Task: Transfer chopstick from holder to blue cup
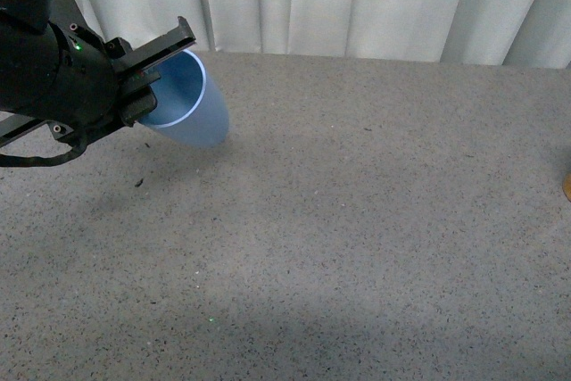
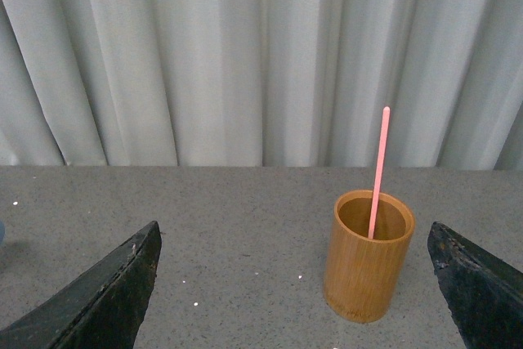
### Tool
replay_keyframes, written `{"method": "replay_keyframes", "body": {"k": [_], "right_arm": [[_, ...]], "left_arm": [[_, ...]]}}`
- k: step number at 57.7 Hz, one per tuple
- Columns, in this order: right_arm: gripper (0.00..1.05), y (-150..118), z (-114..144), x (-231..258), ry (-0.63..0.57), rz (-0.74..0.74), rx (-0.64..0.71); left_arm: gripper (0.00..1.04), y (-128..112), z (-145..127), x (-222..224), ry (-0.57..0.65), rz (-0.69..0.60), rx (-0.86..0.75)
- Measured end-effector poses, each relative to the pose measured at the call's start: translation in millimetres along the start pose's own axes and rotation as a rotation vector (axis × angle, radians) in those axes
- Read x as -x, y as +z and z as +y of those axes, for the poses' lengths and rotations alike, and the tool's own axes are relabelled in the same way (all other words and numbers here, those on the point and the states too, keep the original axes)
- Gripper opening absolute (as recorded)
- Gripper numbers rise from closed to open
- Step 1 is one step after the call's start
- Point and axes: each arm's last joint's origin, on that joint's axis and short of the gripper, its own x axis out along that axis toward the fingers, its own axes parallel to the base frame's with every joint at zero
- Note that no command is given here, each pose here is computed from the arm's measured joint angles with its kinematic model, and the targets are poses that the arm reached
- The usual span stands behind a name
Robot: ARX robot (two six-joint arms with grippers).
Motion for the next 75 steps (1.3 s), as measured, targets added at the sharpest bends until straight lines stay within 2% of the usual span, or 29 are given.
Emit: {"method": "replay_keyframes", "body": {"k": [16, 36, 51, 61, 75], "right_arm": [[0.95, 0, 0, 0, 0.0, 0.0, 0.0], [0.95, 0, 0, 0, 0.0, 0.0, 0.0], [0.95, 0, 0, 0, 0.0, 0.0, 0.0], [0.95, 0, 0, 0, 0.0, 0.0, 0.0], [0.95, 0, 0, 0, 0.0, 0.0, 0.0]], "left_arm": [[0.04, -12, -26, 23, -0.121, 0.031, -0.057], [0.04, -34, -49, 30, -0.176, 0.072, -0.116], [0.04, -61, -66, 28, -0.199, 0.129, -0.163], [0.04, -86, -78, 23, -0.23, 0.212, -0.184], [0.04, -93, -94, 14, -0.243, 0.244, -0.16]]}}
